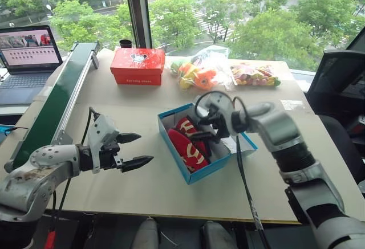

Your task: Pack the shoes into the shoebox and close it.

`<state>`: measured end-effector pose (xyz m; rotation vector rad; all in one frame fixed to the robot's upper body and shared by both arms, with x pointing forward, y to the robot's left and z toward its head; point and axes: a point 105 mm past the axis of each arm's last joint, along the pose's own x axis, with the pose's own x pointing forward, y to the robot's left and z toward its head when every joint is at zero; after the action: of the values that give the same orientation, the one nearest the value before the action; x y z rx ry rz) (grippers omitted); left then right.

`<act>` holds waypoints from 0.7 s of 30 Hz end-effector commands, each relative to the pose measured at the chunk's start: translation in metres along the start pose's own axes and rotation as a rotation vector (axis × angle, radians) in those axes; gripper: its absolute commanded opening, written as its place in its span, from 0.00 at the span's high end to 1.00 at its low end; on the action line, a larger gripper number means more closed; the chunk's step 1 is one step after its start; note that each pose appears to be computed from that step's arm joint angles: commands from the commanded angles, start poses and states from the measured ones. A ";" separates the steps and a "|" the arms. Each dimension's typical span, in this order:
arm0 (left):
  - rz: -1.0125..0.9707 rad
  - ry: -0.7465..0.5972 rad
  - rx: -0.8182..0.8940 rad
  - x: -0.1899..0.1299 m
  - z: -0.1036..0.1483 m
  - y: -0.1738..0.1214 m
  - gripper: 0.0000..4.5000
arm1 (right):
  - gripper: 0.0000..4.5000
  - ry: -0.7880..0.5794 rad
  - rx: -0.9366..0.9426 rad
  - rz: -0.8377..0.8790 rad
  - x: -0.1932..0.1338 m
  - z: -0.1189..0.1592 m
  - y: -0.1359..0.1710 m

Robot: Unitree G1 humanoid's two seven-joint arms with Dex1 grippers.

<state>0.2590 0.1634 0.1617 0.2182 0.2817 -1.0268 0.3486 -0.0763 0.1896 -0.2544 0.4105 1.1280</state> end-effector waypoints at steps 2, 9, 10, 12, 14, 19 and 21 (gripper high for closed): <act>-0.055 0.018 0.077 0.000 0.010 0.001 0.00 | 0.13 -0.044 0.034 -0.041 -0.046 0.002 0.005; -0.107 0.030 0.134 0.004 0.022 0.015 0.00 | 0.63 0.080 0.083 -0.067 -0.113 -0.042 0.037; -0.114 0.028 0.145 0.007 0.025 0.018 0.00 | 0.72 0.152 0.121 -0.052 -0.115 -0.061 0.048; -0.129 0.027 0.163 0.012 0.030 0.021 0.00 | 0.85 0.216 0.206 -0.060 -0.114 -0.091 0.057; -0.150 0.026 0.177 0.015 0.034 0.022 0.00 | 0.99 0.259 0.275 -0.089 -0.109 -0.122 0.059; -0.183 0.030 0.205 0.023 0.042 0.025 0.00 | 0.99 0.200 0.500 -0.191 -0.070 -0.193 0.046; -0.185 0.040 0.213 0.023 0.042 0.027 0.00 | 0.99 0.123 0.532 -0.205 -0.056 -0.194 0.038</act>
<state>0.2985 0.1461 0.1864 0.3688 0.2669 -1.2268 0.2405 -0.1823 0.0330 0.1274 0.8442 0.7957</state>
